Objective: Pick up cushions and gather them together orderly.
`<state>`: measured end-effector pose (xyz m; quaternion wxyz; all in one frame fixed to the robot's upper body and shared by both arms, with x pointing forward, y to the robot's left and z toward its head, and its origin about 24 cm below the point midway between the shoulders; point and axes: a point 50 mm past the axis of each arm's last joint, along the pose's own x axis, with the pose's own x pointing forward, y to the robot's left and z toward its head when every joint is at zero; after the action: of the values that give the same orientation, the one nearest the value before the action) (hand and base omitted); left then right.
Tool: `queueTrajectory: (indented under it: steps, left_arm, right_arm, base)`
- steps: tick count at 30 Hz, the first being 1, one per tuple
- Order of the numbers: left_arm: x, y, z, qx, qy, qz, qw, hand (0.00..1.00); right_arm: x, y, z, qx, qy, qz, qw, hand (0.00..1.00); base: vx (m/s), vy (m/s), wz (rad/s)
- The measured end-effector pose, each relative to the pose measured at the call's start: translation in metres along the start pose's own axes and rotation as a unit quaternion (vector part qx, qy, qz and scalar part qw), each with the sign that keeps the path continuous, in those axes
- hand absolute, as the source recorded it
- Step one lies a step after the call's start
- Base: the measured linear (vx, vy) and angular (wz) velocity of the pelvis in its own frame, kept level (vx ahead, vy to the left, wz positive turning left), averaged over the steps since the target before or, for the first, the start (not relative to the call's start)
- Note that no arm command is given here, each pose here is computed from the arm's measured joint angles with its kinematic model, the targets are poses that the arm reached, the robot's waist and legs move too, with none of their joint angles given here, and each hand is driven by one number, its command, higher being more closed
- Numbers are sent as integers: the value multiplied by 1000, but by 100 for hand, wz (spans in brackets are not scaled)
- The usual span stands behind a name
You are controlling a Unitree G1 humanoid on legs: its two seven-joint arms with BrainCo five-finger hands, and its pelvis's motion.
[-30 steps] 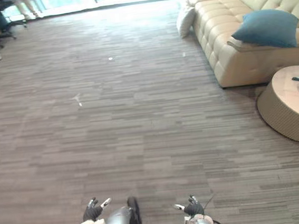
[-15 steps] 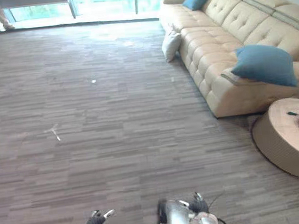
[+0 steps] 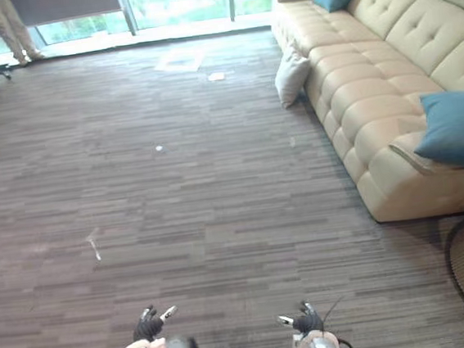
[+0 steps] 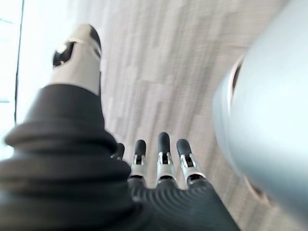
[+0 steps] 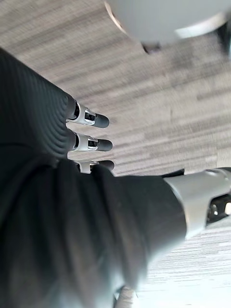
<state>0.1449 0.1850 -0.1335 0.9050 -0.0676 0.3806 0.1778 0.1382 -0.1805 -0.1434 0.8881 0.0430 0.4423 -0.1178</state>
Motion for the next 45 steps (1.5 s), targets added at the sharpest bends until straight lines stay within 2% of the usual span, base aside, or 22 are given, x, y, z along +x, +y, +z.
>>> queueTrajectory:
  steps: [2,4,8,14,18,22,28,36,41,45]
  left_arm:
    - [-2,4,-6,2,9,5,1000,0]
    - [-3,23,-14,20,28,25,999,0]
    - [-1,35,-14,35,41,40,998,0]
    - [-1,14,-25,53,68,8,996,0]
    - [-3,8,-28,57,72,-9,996,0]
    - [-6,-14,-31,31,76,-29,996,0]
    - [-4,9,-21,11,46,10,999,0]
    - [-6,18,-18,-9,30,28,999,0]
    - [-3,41,-21,29,55,52,997,0]
    - [-3,31,-29,62,77,29,995,0]
  right_arm:
    - [-2,1,-10,1,16,1,1000,0]
    - [-7,12,-21,16,29,9,999,0]
    - [-7,12,-21,16,27,8,999,0]
    - [-4,-13,-10,9,4,-19,1000,0]
    - [-3,-8,-7,8,1,-12,1000,0]
    - [1,-17,7,-20,-17,-15,1000,0]
    - [0,-11,-3,-14,12,-9,1000,0]
    - [-4,-9,-17,6,31,-18,999,0]
    - [-12,1,-36,20,52,-7,998,0]
    - [-8,-8,-24,11,27,-16,999,0]
  base:
    - [798,335,-80]
    - [739,324,-46]
    - [616,280,9]
    - [590,153,36]
    - [828,-50,62]
    - [696,-178,45]
    - [638,-133,-36]
    - [596,160,-68]
    - [797,417,-62]
    - [637,254,0]
